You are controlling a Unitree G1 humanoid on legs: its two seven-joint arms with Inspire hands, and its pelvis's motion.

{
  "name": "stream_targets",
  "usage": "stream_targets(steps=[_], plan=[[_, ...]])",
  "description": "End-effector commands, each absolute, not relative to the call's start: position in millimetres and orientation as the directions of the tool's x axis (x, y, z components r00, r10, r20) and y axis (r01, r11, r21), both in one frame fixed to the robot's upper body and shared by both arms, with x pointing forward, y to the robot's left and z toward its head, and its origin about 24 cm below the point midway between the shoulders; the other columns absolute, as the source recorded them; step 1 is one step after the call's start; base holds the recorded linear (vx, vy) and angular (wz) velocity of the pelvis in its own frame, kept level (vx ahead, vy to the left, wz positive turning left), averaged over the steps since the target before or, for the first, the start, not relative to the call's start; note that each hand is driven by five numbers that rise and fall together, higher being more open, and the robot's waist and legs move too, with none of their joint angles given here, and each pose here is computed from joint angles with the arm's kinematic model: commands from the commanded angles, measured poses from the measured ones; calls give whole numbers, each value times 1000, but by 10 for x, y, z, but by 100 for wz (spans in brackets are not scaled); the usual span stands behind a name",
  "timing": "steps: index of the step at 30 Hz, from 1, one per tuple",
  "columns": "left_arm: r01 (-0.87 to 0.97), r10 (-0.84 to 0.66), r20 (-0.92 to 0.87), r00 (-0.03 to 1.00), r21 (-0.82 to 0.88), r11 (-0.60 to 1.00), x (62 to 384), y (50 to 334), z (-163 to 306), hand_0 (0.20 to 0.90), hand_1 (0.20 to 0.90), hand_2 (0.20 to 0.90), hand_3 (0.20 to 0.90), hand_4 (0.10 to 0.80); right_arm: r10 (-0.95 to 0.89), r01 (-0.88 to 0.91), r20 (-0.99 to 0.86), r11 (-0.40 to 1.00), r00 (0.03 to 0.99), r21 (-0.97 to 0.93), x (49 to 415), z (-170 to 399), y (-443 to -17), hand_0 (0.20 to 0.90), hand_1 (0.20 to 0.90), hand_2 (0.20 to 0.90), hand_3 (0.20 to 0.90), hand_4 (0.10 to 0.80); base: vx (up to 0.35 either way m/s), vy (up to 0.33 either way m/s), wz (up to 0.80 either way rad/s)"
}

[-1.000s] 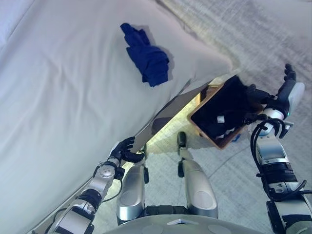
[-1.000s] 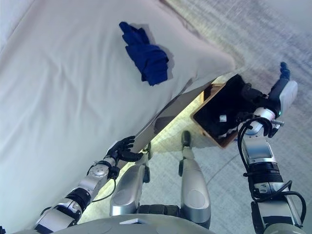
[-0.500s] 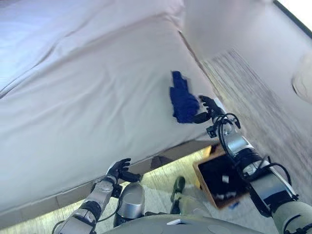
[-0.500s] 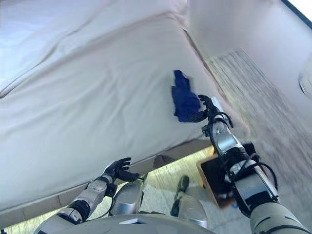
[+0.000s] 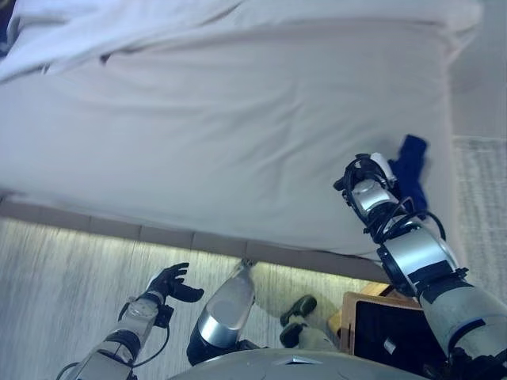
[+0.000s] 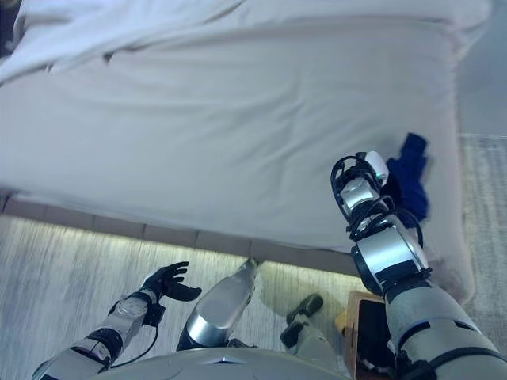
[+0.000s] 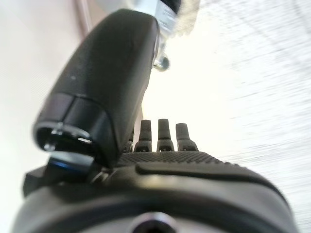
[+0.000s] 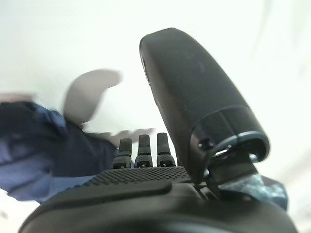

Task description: Pick up the clothes from the bed and place them into the basket

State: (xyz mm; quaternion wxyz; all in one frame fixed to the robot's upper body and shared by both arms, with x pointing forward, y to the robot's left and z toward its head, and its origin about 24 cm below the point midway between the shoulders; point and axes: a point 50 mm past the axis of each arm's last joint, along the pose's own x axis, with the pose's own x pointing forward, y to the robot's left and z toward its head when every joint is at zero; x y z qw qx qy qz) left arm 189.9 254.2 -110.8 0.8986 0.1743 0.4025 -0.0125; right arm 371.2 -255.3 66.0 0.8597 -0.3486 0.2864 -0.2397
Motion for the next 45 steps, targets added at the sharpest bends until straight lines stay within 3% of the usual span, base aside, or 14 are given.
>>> stream_targets(steps=[1,5,7,9,11,14,17,20,24,34,38,41,45], plan=[[163,74,-669,739,284,945,1977,2498,-1028,900,900,900,900,800,-762,411,-85,435,642,-801,3777,1298,-2944,900,900,900,900,800,-24,-8,14],[178,19,-639,769,243,954,2012,2377,-999,900,900,900,900,800,-816,469,30,301,577,-830,3768,1497,-3007,900,900,900,900,800,-13,0,10],[184,-7,-627,779,218,958,2020,2280,-1000,900,900,900,900,800,-826,551,188,170,532,-817,3782,1682,-2990,900,900,900,900,800,-33,23,9],[182,-14,-622,783,208,961,2021,2243,-1003,900,900,900,900,800,-802,600,240,177,547,-780,3824,1729,-2907,900,900,900,900,800,-41,24,1],[185,-20,-621,784,203,962,2023,2179,-1013,900,900,900,900,800,-675,653,377,206,634,-729,3956,1934,-2664,900,900,900,900,800,-33,20,-7],[169,-10,-623,782,197,966,2011,2171,-1023,900,900,900,900,800,-427,695,551,365,717,-620,4071,2287,-2234,900,900,900,900,800,-28,13,-23],[134,18,-630,776,193,972,1978,2224,-1042,900,900,900,900,800,-312,745,686,403,658,-531,4007,2510,-2017,900,900,900,900,800,-20,41,-29],[91,49,-628,777,189,978,1963,2264,-1058,900,900,900,900,800,-432,840,752,456,498,-294,3881,2600,-2138,900,900,900,900,800,-102,110,-45],[82,46,-629,776,173,981,1947,2215,-1078,900,900,900,900,800,-619,882,668,454,413,-126,3811,2499,-2441,900,900,900,900,800,-3,45,-26],[84,46,-630,775,175,981,1961,2232,-1067,900,900,900,900,800,-594,876,648,384,476,-290,3792,2379,-2593,900,900,900,900,800,-3,-19,-6],[100,37,-628,777,182,978,2005,2213,-1054,900,900,900,900,800,-604,808,540,387,586,-444,3877,2300,-2698,900,900,900,900,800,-6,-26,-5],[114,35,-622,782,199,973,2051,2247,-1012,900,900,900,900,800,-613,666,325,480,721,-571,3928,2084,-2858,900,900,900,900,800,-20,-67,0],[127,36,-620,784,216,968,2049,2298,-992,900,900,900,900,800,-644,552,82,575,761,-604,3885,1839,-3074,900,900,900,900,800,16,-65,7]])
